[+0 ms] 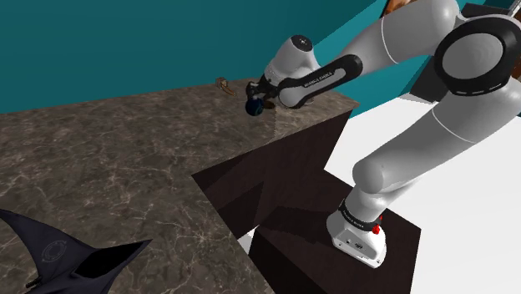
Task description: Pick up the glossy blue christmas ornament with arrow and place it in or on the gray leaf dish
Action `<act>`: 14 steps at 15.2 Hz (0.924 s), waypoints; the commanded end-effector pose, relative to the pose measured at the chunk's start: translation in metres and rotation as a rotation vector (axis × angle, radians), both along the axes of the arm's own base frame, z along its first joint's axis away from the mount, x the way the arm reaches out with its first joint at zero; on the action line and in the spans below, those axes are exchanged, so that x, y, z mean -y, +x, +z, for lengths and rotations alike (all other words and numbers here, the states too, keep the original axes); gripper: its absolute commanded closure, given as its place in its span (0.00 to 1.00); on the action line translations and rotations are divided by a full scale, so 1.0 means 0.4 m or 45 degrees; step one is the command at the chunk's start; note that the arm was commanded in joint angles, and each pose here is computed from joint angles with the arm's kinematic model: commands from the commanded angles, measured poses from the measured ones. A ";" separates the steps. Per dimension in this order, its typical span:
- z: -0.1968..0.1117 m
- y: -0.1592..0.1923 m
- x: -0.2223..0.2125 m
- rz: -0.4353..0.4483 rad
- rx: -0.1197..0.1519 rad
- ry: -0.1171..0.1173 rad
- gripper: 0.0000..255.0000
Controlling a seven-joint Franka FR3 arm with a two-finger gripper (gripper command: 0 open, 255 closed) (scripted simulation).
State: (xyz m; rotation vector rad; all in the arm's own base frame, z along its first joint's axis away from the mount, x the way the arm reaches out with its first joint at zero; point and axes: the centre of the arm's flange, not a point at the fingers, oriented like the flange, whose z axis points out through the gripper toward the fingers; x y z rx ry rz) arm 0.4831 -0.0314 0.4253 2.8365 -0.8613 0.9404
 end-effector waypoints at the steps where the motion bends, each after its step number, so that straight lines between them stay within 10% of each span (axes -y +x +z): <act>1: 0.027 0.001 0.001 0.000 0.000 0.001 1.00; 14: 0.150 -0.003 0.133 0.000 0.000 0.001 1.00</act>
